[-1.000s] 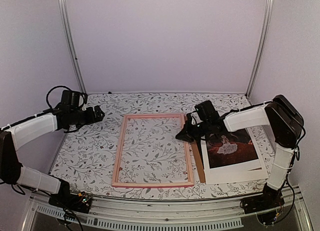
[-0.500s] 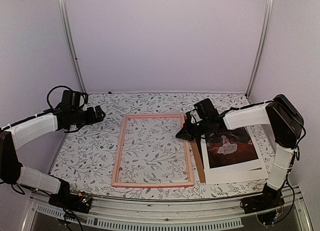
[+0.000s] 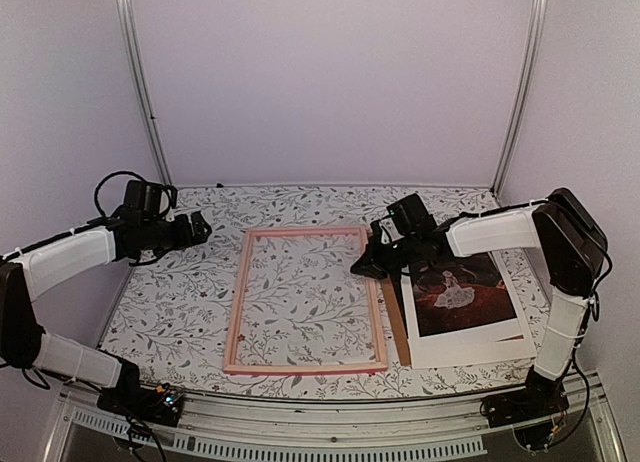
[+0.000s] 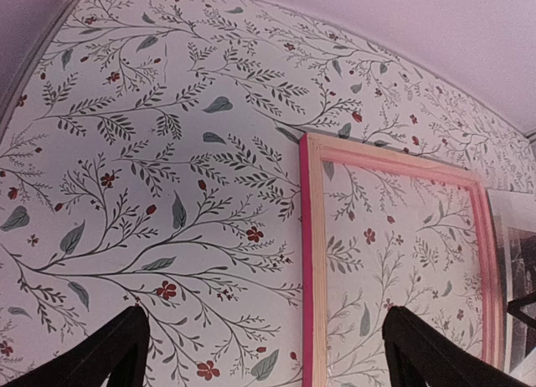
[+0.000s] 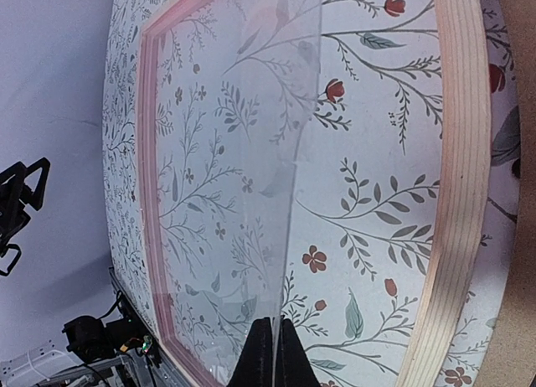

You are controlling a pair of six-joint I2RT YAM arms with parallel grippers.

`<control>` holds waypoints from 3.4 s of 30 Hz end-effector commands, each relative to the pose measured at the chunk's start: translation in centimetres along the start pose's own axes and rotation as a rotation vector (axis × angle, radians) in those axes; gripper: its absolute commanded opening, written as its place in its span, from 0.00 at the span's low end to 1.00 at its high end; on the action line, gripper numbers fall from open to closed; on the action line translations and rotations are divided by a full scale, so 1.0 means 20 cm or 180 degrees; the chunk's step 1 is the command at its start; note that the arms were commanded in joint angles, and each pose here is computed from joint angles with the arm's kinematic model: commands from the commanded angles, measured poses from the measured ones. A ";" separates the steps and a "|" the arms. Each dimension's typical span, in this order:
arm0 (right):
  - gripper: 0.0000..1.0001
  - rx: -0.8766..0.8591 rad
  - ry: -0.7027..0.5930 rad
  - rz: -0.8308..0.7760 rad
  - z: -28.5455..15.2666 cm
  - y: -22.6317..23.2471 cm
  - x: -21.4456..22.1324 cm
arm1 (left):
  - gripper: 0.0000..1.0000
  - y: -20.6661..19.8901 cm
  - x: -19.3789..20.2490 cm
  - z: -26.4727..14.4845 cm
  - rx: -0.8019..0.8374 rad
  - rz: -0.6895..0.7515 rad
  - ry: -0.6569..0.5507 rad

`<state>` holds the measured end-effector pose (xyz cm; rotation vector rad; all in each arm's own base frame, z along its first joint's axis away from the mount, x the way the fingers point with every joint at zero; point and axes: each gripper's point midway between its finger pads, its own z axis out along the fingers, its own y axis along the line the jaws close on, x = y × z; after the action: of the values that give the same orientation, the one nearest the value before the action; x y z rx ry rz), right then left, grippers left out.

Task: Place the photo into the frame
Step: Place the glass panel at the frame body.

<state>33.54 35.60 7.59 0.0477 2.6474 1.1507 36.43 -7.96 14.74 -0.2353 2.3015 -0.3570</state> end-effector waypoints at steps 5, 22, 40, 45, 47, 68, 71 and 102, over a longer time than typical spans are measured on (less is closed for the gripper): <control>0.00 0.0065 -0.0091 -0.0069 0.00 0.01 -0.05 | 1.00 -0.02 0.01 0.01 0.0013 0.0042 0.0003; 0.00 0.0087 -0.0077 -0.0119 0.00 0.01 -0.06 | 1.00 -0.02 0.01 0.01 0.0004 0.0059 0.0000; 0.00 0.0028 -0.0014 -0.0073 0.04 0.02 -0.05 | 1.00 -0.12 0.11 0.08 0.0078 0.0142 0.0148; 0.07 0.0044 0.0000 -0.0081 0.05 0.01 -0.05 | 1.00 -0.17 0.15 0.10 0.0126 0.0189 0.0215; 0.11 0.0050 0.0002 -0.0077 0.05 0.01 -0.05 | 1.00 -0.16 0.14 0.10 0.0064 0.0201 0.0181; 0.44 0.0193 0.0010 -0.0102 0.04 0.00 -0.07 | 1.00 -0.20 0.18 0.12 0.0078 0.0262 0.0225; 0.47 0.0220 0.0011 -0.0106 0.04 0.00 -0.07 | 1.00 -0.21 0.19 0.13 0.0080 0.0277 0.0244; 0.52 0.0519 -0.0018 -0.0162 0.02 -0.08 -0.08 | 1.00 -0.21 0.20 0.14 0.0048 0.0330 0.0253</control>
<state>34.63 34.54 6.46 0.0205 2.7200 0.9448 35.63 -13.03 11.18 -0.1111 2.3967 -0.3374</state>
